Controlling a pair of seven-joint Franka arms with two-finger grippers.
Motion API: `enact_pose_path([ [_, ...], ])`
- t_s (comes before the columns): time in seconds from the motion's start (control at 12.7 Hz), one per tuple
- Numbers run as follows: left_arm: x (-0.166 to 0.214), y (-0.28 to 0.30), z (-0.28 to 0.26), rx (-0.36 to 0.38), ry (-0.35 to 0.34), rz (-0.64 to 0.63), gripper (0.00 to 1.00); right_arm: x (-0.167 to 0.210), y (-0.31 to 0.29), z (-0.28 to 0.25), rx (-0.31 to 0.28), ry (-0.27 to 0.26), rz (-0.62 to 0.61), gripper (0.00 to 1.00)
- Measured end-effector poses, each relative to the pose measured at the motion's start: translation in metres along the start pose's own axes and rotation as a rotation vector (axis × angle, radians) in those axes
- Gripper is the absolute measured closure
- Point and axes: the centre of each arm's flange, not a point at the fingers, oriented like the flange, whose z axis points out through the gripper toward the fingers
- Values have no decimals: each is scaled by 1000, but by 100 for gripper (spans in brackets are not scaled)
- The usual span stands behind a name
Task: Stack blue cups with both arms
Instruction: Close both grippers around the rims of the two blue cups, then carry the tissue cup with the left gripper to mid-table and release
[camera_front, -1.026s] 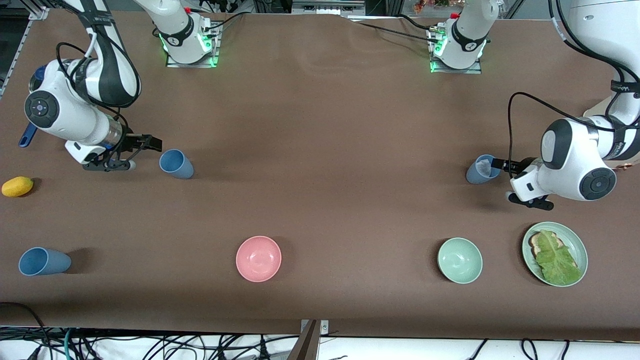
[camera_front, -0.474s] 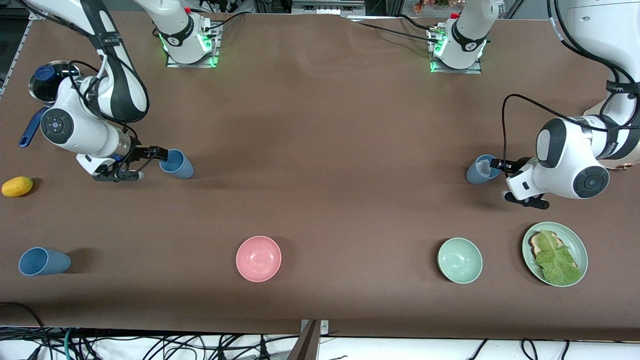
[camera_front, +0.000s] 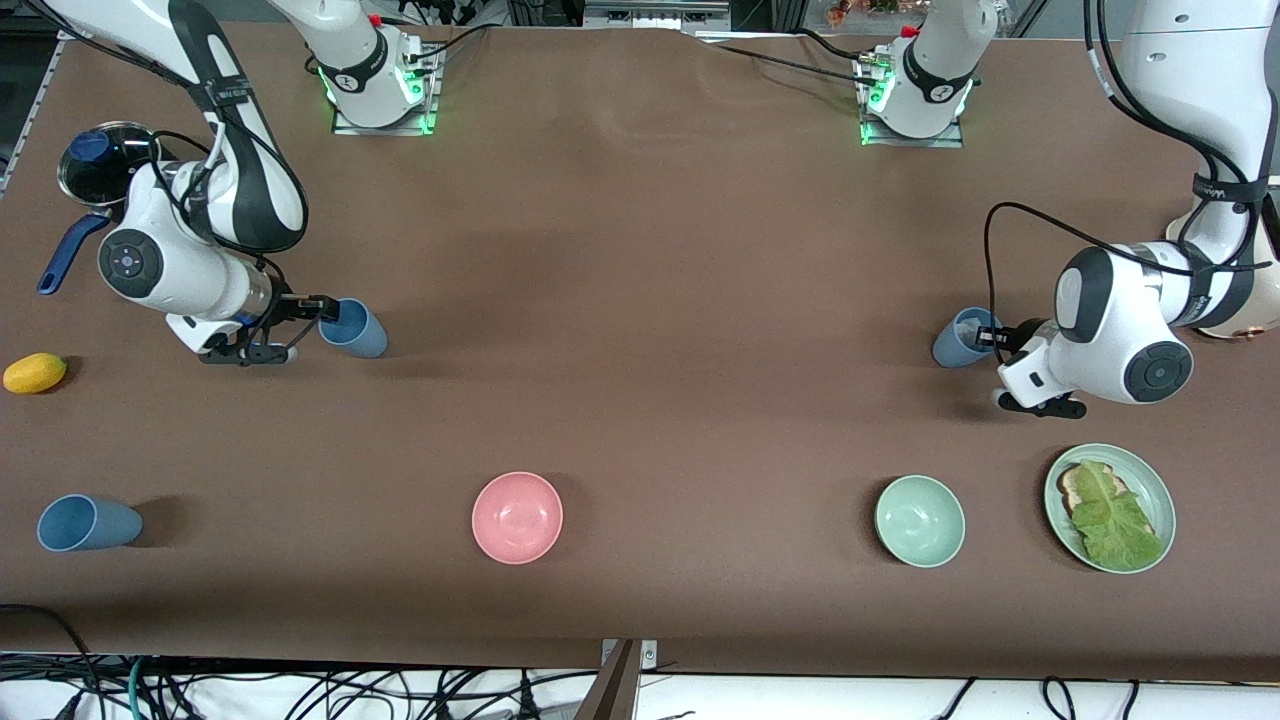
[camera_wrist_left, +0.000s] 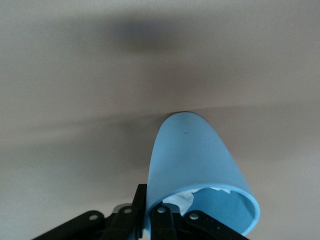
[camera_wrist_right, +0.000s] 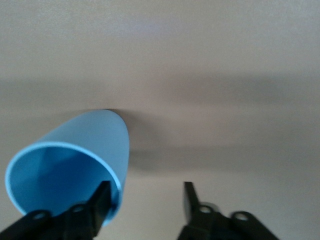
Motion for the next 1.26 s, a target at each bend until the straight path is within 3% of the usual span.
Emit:
enact_pose_path([
  [0.08,1,5,-1,-3,4,-13,98,0,-7,1,-1,-2,14,37],
  [0.32,10,60,-11,-60,30,-60,98,-1,-18,1,-4,-2,26,70],
  [0.39,13,90,-16,-84,37,-77,98,-1,-18,1,-3,-2,28,70],
  [0.55,17,155,-25,-121,46,-110,98,0,-15,-1,-1,2,34,93],
  [0.71,15,225,-28,-145,40,-166,98,6,-10,-14,4,0,45,96],
  [0.95,13,321,-25,-203,15,-245,98,20,1,-54,7,-54,63,96],
  [1.26,10,403,2,-178,-9,-323,98,41,5,-103,11,-52,27,96],
])
